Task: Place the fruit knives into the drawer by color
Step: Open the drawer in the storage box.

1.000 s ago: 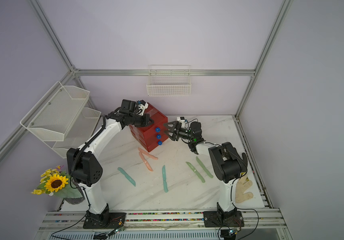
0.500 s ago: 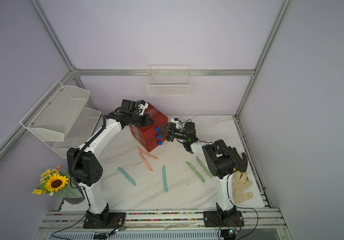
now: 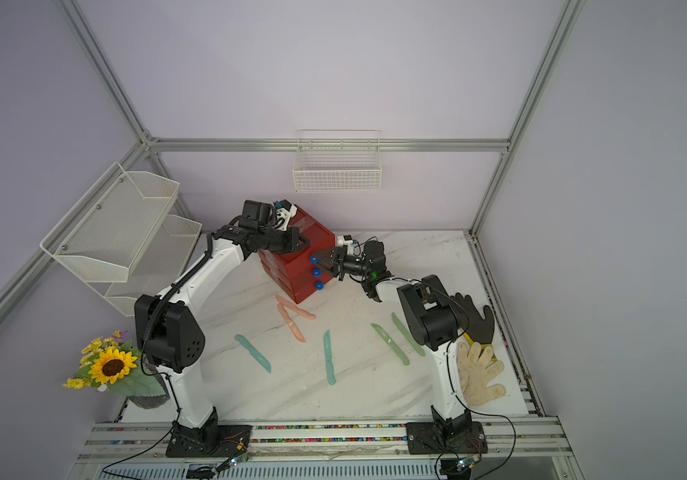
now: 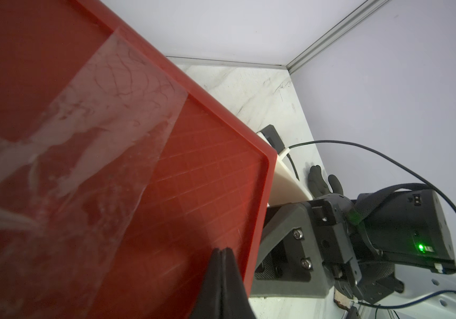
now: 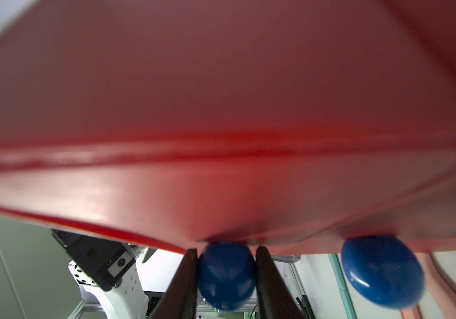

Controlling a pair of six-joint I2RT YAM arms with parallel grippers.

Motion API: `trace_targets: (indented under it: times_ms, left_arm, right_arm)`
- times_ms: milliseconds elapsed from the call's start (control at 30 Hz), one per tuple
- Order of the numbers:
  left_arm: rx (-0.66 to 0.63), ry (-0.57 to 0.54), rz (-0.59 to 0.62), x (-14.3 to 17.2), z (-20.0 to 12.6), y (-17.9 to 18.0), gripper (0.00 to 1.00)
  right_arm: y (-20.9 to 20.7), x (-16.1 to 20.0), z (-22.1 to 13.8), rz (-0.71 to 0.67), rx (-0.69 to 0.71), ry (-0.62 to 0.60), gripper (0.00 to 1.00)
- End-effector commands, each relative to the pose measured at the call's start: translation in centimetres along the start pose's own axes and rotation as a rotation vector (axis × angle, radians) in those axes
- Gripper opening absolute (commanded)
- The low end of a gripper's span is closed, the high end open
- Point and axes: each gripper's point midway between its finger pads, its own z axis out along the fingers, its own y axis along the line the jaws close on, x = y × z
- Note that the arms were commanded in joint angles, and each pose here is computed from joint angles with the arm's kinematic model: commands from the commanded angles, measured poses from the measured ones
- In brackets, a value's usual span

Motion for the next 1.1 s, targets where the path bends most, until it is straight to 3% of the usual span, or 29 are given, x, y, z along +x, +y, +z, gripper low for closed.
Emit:
trace_targets:
  times_ms: [0,367,600,633,700,800,833,1067]
  left_arm:
    - [-0.090,0.105,-0.071,3.2,1.4,3.2,0.04]
    - [-0.081,0.056,-0.109,1.5,0.1,4.3,0.05]
    - [-0.070,0.046,-0.115,0.9,0.0,4.6,0.05]
    - [-0.068,0.044,-0.114,0.7,0.0,4.6,0.05]
    - [-0.064,0.044,-0.114,0.7,0.1,4.6,0.05]
    - [-0.059,0.038,-0.111,0.3,0.0,4.5,0.05]
    - [-0.058,0.035,-0.109,0.1,0.0,4.4,0.05]
    - [-0.082,-0.033,-0.096,-2.1,-1.5,3.3,0.09]
  right_arm:
    - [1.7,1.4,0.2,-0.043,-0.031,0.029,0.12]
    - [1.8,7.7,-4.4,-0.024,0.013,0.069,0.14]
    - [2.0,7.5,-5.0,-0.025,0.014,0.057,0.18]
    - [2.2,7.4,-5.0,-0.026,0.013,0.055,0.22]
    - [2.7,7.2,-5.2,-0.040,0.007,0.047,0.44]
    - [4.1,6.7,-6.3,-0.084,-0.003,0.004,0.89]
    - [4.5,6.4,-7.1,-0.103,0.002,-0.026,0.97]
    - [4.5,5.5,-12.6,-0.171,0.121,-0.141,0.97]
